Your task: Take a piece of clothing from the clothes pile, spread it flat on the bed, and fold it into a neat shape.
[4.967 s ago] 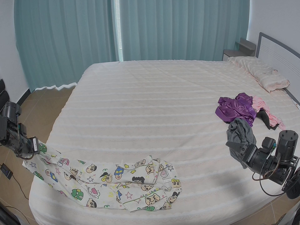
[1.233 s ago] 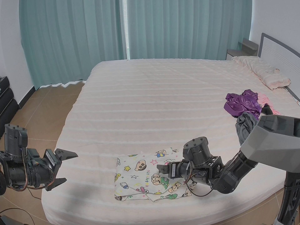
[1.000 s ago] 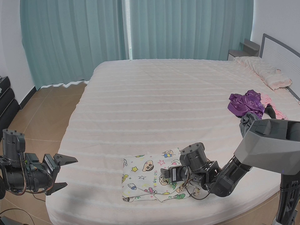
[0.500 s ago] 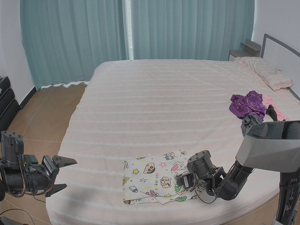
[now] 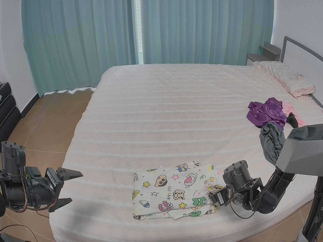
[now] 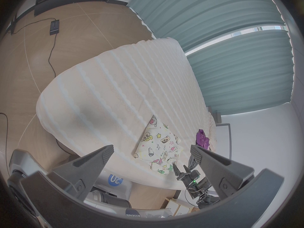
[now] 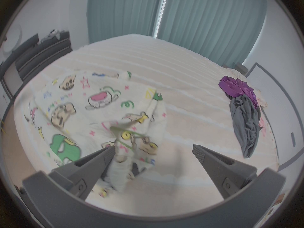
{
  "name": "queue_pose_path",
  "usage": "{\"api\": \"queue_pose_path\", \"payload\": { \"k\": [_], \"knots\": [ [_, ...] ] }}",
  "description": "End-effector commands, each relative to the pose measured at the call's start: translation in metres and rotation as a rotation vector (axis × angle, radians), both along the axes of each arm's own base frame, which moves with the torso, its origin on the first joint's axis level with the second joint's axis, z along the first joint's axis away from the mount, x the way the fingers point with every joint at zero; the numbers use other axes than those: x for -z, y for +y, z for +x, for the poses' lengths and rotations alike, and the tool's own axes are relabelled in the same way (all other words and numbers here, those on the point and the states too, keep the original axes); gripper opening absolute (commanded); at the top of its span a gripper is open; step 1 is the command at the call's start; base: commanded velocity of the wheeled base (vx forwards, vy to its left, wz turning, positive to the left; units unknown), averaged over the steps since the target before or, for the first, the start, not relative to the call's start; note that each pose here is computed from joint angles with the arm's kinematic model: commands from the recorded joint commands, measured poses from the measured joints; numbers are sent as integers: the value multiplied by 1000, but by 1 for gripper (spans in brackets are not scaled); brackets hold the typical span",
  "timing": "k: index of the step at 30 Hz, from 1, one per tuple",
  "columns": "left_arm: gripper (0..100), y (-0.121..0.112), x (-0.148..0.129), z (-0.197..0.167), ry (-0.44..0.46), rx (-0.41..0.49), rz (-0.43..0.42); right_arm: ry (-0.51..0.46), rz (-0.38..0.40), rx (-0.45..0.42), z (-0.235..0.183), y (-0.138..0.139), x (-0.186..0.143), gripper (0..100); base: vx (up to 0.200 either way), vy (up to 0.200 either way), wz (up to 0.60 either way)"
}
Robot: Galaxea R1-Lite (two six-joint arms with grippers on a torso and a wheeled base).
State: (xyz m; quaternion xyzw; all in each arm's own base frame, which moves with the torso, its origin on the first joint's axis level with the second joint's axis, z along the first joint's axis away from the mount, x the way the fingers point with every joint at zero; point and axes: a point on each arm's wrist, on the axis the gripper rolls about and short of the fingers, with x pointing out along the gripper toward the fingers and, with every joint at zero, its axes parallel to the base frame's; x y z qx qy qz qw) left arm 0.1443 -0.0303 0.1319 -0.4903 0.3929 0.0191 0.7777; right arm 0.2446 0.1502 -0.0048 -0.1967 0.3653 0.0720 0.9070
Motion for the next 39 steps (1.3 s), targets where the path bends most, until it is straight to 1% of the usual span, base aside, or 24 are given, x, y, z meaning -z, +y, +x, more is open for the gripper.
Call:
{"api": "queue_pose_path", "payload": {
  "k": [1, 9, 11, 12, 14, 15, 16, 18, 19, 20, 21, 22, 24, 26, 31, 36, 39],
  "knots": [
    [100, 0, 1, 0, 7, 0, 1, 14, -34, 3, -9, -15, -5, 100, 0, 0, 0],
    [100, 0, 1, 0, 6, 0, 1, -31, 0, 5, -10, -17, -20, 100, 0, 0, 0],
    [100, 0, 1, 0, 6, 1, 0, -74, 63, 22, -1, -10, -26, 100, 0, 0, 0],
    [100, 0, 1, 0, 6, 1, 0, -79, 78, 26, 0, -9, -27, 100, 0, 0, 0],
    [100, 0, 1, 0, 6, 4, -2, -103, 199, 43, 11, 5, -32, 100, 0, 0, 0],
    [100, 0, 1, 1, 8, 4, -2, -103, 233, 44, 15, 8, -32, 100, 0, 0, 0],
    [100, 0, 2, 0, 11, 5, -2, -94, 304, 52, 22, 15, -31, 100, 0, 0, 0],
    [100, 0, 3, 0, 13, 6, -2, -89, 411, 75, 35, 25, -30, 100, 0, 0, 0],
    [100, 0, 3, 0, 14, 6, -2, -83, 450, 82, 41, 29, -28, 100, 0, 0, 0],
    [100, 0, 3, 0, 14, 6, -2, -83, 450, 82, 41, 29, -28, 100, 0, 0, 0],
    [100, 0, 3, 0, 13, 6, -2, -58, 529, 106, 54, 35, -20, 100, 0, 0, 0],
    [100, 0, 3, 0, 13, 6, -2, -52, 564, 122, 61, 37, -17, 100, 0, 0, 0],
    [100, -1, 3, -1, 16, 11, -2, -41, 584, 155, 70, 33, -11, 100, 0, 0, 0],
    [100, -1, 3, -1, 16, 12, -2, -38, 588, 162, 74, 31, -7, 100, 0, 0, 0],
    [100, -1, 4, -1, 23, 28, -16, 51, 699, 130, 87, 12, -3, 100, 0, 0, 0],
    [100, -2, 5, -2, 26, 39, -24, 54, 725, 149, 93, 1, -3, 100, 0, 0, 0],
    [100, -2, 5, -2, 26, 39, -24, 70, 743, 133, 94, -1, -3, 100, 0, 0, 0]
  ]
}}
